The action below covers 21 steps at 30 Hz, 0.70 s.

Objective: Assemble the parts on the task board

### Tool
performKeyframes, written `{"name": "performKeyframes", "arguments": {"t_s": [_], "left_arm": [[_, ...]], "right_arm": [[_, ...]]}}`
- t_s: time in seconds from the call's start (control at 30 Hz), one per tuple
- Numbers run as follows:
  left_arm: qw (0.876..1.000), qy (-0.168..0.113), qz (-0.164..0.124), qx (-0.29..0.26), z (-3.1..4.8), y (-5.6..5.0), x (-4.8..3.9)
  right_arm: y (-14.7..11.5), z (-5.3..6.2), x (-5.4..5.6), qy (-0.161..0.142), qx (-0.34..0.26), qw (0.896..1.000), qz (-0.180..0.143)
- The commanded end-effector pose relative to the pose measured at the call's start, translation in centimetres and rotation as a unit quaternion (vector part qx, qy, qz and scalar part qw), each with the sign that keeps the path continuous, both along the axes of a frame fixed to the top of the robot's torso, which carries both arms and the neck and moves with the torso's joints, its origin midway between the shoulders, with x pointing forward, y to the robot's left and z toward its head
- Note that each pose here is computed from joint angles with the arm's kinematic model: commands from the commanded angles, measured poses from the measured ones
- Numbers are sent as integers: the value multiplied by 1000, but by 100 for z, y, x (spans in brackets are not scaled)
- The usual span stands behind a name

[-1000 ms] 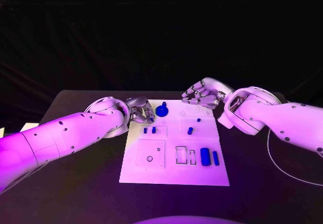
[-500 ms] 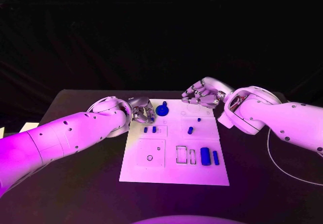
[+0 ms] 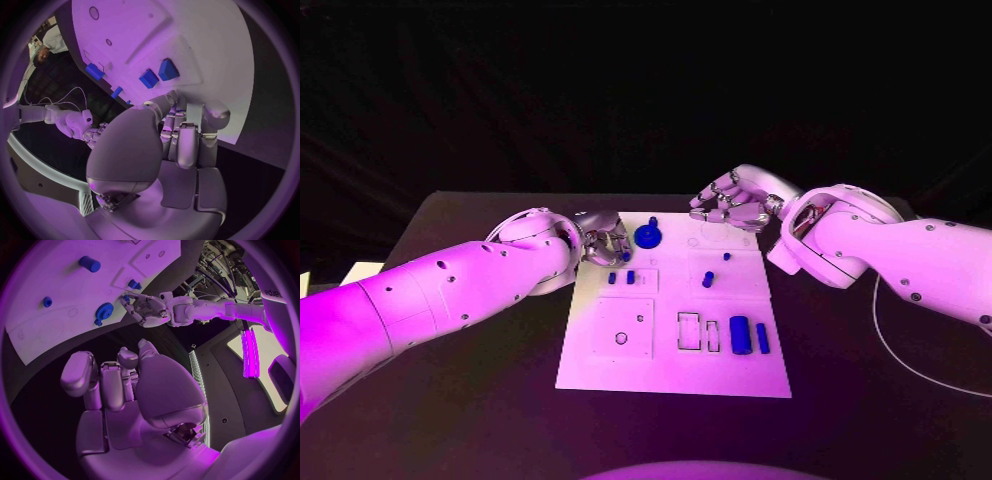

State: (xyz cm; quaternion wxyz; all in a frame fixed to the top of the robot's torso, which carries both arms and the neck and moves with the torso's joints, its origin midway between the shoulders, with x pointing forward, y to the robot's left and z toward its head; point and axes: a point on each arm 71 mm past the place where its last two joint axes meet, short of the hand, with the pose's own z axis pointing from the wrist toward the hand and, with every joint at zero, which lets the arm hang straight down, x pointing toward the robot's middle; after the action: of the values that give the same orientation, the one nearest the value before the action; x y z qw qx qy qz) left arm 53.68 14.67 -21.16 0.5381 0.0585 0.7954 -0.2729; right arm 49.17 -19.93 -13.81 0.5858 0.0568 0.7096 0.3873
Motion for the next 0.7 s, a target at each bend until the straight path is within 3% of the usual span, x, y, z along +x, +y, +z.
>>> {"name": "performKeyframes", "arguments": {"t_s": [0.03, 0.47, 0.7], "left_arm": [[1000, 5, 1, 4, -4, -3, -6], [1000, 6, 11, 1, -1, 65, 1], [999, 18, 28, -34, 50, 206, 0]], "right_arm": [[5, -5, -3, 1, -2, 1000, 5], [-47, -16, 19, 3, -5, 1000, -3], [-183, -82, 61, 13, -62, 998, -13]]}}
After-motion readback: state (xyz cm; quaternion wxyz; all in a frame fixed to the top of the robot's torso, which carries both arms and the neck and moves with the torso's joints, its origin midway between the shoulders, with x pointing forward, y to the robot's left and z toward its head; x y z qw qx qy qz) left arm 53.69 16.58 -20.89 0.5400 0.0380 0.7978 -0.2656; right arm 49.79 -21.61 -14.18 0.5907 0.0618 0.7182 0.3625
